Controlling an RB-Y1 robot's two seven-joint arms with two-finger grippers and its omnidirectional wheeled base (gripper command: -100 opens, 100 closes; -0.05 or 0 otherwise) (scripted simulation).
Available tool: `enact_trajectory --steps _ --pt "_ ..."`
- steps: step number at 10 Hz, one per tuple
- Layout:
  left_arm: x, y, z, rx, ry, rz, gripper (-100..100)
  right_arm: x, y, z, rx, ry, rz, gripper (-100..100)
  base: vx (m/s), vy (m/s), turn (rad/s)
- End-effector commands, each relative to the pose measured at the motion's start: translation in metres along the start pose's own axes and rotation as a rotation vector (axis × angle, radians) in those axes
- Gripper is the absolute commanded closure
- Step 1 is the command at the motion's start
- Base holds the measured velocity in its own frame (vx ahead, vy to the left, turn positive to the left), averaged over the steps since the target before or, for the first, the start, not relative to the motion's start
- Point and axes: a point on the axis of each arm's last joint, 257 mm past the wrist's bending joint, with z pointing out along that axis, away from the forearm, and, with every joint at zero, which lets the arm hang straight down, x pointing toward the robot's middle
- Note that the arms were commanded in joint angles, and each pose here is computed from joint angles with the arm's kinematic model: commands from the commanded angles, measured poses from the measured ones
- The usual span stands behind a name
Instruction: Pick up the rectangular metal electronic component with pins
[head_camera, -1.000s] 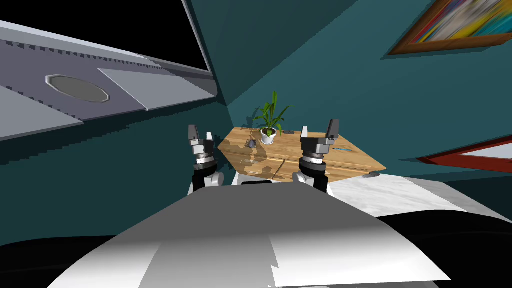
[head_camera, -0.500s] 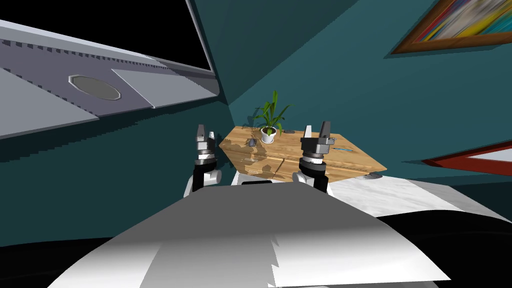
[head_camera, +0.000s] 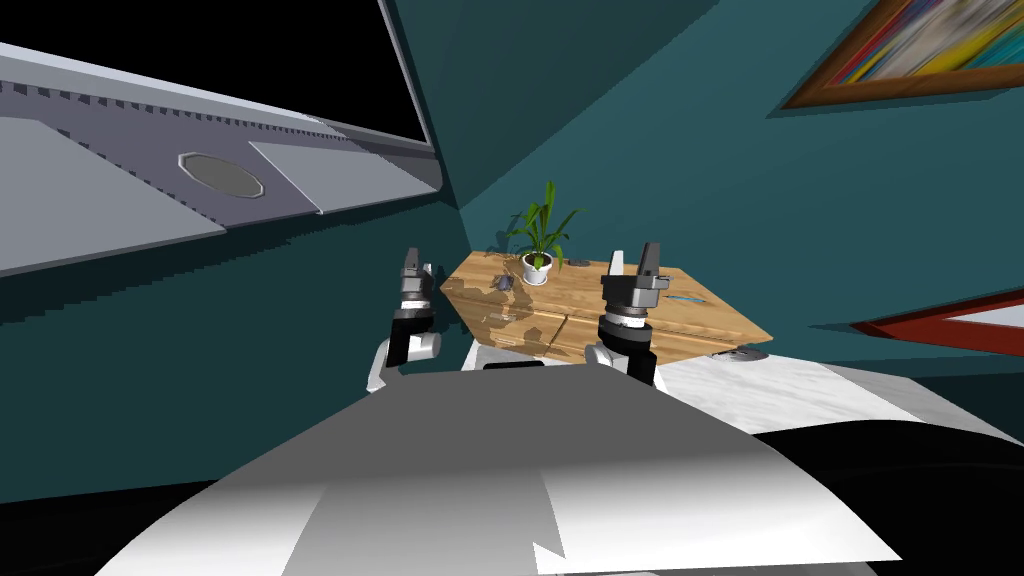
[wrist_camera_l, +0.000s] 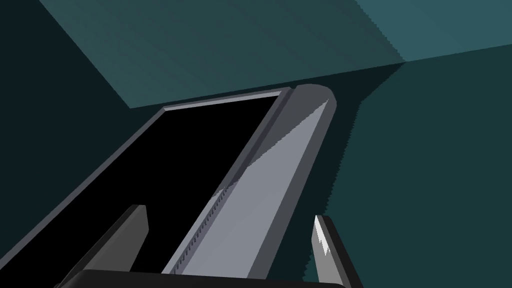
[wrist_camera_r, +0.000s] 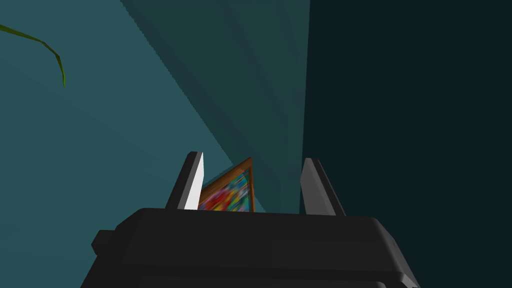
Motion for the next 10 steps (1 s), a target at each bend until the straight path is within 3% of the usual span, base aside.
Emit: enact_trajectory --steps 1,6,8,9,10 --pt "-0.001 0.011 0.004 -0.032 0.005 0.009 -100 0.000 0.000 0.000 0.000 0.000 0.000 0 -0.030 -0.015 0.019" --pt "-0.013 0.053 0.030 -0.144 0.008 0.065 -100 0.000 0.000 0.000 0.000 0.000 0.000 0 -0.032 -0.018 0.025" --pt "-0.013 0.061 0.030 -0.177 0.010 0.064 -100 0.000 0.000 0.000 0.000 0.000 0.000 0 -0.020 -0.011 0.007" --pt "-0.019 0.073 0.040 -0.206 0.003 0.080 -100 0.000 0.000 0.000 0.000 0.000 0.000 0 -0.020 -0.013 0.024" --pt "-0.019 0.079 0.039 -0.231 0.004 0.079 -100 0.000 0.000 0.000 0.000 0.000 0.000 0 -0.020 -0.016 0.010"
